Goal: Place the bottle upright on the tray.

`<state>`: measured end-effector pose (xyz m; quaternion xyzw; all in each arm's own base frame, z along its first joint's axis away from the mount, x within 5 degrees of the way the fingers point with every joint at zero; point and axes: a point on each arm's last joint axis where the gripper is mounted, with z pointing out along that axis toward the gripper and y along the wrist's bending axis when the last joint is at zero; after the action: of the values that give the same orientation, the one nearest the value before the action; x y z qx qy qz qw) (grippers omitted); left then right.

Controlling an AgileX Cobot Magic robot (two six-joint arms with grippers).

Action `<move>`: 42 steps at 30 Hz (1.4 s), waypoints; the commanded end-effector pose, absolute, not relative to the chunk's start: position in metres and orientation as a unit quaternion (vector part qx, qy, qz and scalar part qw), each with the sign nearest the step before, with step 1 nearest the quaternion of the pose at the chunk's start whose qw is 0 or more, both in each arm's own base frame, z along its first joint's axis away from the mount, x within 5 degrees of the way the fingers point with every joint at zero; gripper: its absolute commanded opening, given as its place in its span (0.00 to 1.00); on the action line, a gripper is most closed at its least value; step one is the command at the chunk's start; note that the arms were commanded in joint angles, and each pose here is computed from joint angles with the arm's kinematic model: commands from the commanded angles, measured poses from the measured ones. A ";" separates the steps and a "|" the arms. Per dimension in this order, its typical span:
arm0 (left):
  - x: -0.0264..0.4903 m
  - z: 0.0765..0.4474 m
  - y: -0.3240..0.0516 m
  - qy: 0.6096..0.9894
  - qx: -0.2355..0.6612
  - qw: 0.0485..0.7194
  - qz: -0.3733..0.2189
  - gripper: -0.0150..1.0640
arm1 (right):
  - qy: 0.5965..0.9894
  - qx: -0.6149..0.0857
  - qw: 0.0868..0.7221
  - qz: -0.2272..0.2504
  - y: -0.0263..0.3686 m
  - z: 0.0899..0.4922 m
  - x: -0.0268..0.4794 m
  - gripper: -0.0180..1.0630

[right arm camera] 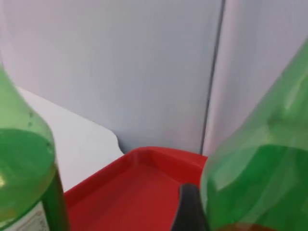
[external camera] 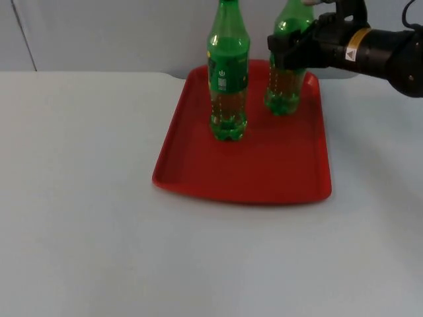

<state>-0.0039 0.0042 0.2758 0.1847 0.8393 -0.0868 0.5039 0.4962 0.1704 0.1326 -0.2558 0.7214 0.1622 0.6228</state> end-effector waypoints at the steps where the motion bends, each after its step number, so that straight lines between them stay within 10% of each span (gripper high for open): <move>1: -0.003 0.275 0.004 0.838 0.182 0.506 -0.087 0.99 | 0.717 -0.251 0.631 0.159 0.168 0.137 0.498 0.02; 18: -0.003 0.275 0.004 0.838 0.182 0.506 -0.087 0.99 | 0.751 -0.246 0.598 0.132 0.164 0.129 0.499 0.03; 34: -0.003 0.275 0.004 0.838 0.182 0.506 -0.087 0.99 | 0.752 -0.243 0.599 0.133 0.164 0.129 0.499 0.67; 42: -0.003 0.275 0.004 0.838 0.182 0.506 -0.087 0.99 | 0.752 -0.243 0.599 0.133 0.164 0.129 0.499 0.70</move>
<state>-0.0039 0.0042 0.2758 0.1847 0.8393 -0.0868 0.5039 0.4991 0.1654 0.1276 -0.2408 0.7525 0.1370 0.5975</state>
